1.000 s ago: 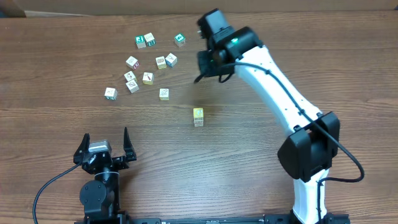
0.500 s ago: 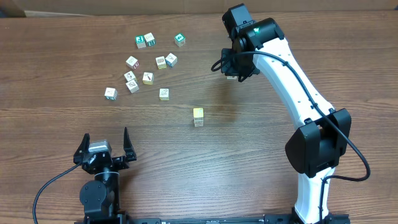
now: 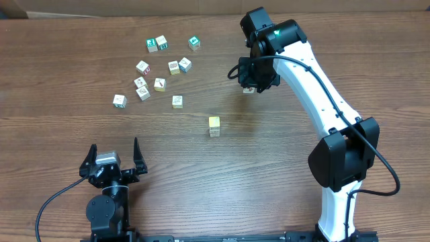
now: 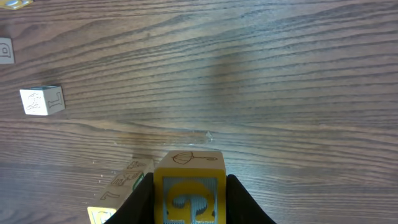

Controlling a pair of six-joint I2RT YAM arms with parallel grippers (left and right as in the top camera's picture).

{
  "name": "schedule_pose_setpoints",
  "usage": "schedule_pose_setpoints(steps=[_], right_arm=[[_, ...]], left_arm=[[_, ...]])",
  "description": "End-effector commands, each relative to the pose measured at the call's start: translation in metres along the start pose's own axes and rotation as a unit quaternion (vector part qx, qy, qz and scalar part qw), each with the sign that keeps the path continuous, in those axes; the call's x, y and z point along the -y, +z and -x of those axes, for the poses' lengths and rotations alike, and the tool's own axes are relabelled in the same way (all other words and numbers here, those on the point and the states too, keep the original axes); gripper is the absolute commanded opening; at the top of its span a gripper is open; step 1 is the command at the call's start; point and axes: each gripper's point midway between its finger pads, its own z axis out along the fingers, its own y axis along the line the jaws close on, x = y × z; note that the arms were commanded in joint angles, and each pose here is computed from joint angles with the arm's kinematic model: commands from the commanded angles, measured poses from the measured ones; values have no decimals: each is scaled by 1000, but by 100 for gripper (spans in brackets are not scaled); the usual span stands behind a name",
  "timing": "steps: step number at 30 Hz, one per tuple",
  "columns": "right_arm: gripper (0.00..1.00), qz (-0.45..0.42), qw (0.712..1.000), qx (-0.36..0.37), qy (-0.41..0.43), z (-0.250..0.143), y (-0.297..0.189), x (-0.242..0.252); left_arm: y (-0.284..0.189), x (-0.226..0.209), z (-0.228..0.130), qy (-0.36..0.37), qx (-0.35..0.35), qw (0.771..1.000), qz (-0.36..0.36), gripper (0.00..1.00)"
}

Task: Form a tower
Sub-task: 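Lift the yellow block and swing the right arm to the right, then carry the held yellow block over the stack at front-center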

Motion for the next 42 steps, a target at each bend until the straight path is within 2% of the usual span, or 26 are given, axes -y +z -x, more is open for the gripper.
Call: schedule_pose_setpoints(steps=[1, 13, 18, 21, 38, 42], right_arm=[[16, 23, 999, 32, 0, 3, -30, -8], [16, 62, 992, 110, 13, -12, -119, -8], [15, 77, 990, 115, 15, -29, -144, -6], [7, 89, 990, 109, 14, -37, -151, -7], [7, 82, 992, 97, 12, -45, -151, -3], [4, 56, 994, 92, 16, -45, -145, 5]], left_arm=[[0, 1, 1, 11, 4, 1000, -2, 100], [0, 1, 1, 11, 4, 1000, -2, 99], [0, 1, 1, 11, 4, 1000, -2, 100], [0, 1, 1, 11, 4, 1000, -2, 99], [0, 1, 1, 11, 4, 1000, -2, 100], [0, 1, 1, 11, 4, 1000, -2, 100]])
